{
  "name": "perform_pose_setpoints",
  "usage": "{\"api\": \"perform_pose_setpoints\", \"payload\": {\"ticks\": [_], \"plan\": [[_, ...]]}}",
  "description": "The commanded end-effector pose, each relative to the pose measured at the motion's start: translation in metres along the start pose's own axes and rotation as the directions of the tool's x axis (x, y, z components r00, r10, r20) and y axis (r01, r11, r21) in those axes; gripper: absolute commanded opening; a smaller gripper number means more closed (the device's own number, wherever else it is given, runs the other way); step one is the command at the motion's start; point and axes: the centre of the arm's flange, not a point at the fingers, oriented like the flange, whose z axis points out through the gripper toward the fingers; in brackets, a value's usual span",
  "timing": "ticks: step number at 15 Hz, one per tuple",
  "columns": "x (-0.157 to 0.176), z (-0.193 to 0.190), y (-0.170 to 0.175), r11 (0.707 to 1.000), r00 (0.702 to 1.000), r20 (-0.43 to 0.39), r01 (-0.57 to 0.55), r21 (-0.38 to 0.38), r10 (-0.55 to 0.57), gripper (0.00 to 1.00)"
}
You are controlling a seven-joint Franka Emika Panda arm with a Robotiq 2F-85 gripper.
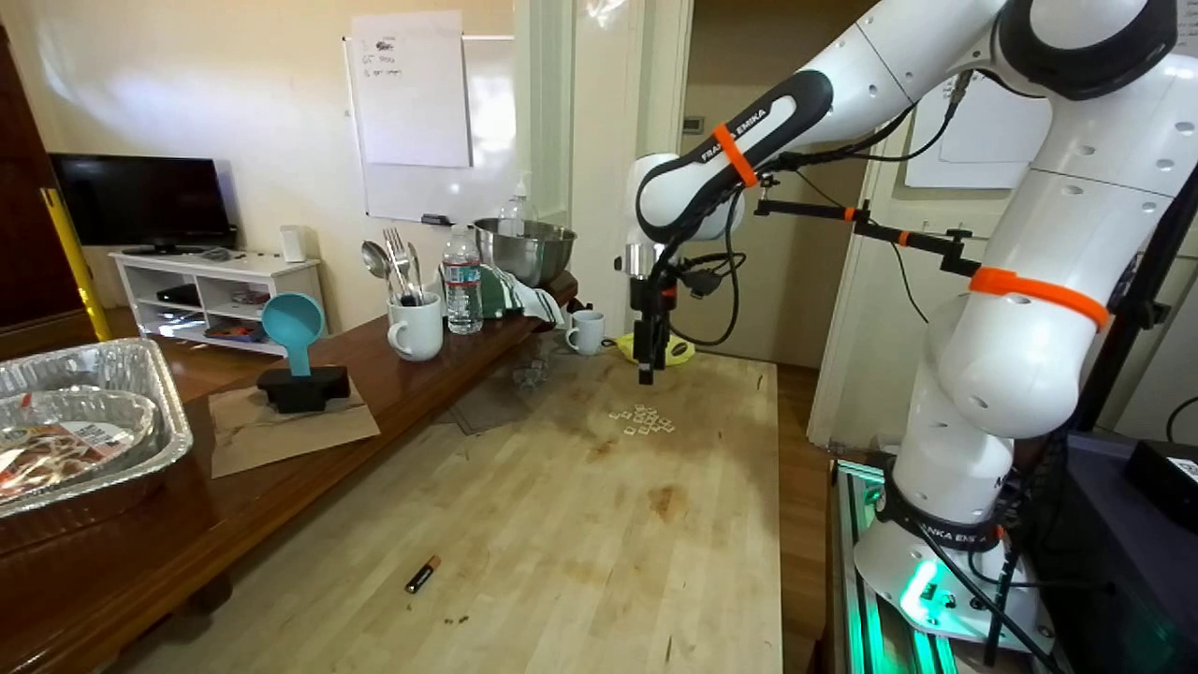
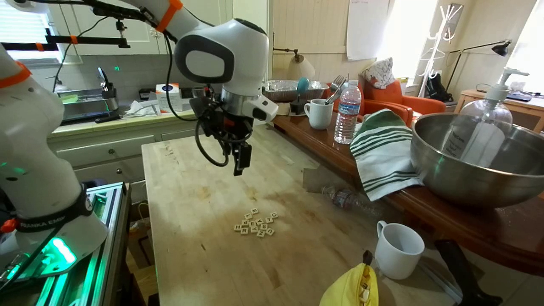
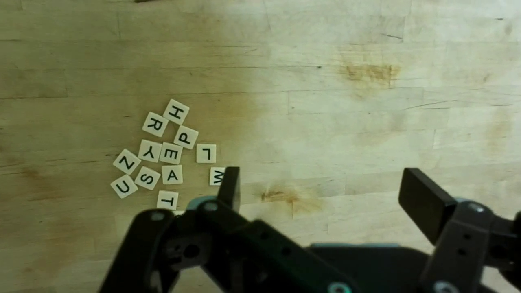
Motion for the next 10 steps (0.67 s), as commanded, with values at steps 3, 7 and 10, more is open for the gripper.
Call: {"api": "perform_pose_setpoints", "payload": {"ticks": [3,7,10], "plan": [[0.005,0.044,0.013,0.994,0.987,-0.115,0.110,-0.025,-0.112,1.00],[0.007,0.035,0.012,0.997,0.988,-0.137,0.064,-0.035,-0.068,1.00],[0.008,0.036,0.013,0.998,0.988,-0.139,0.062,-0.034,-0.066,1.00]]}}
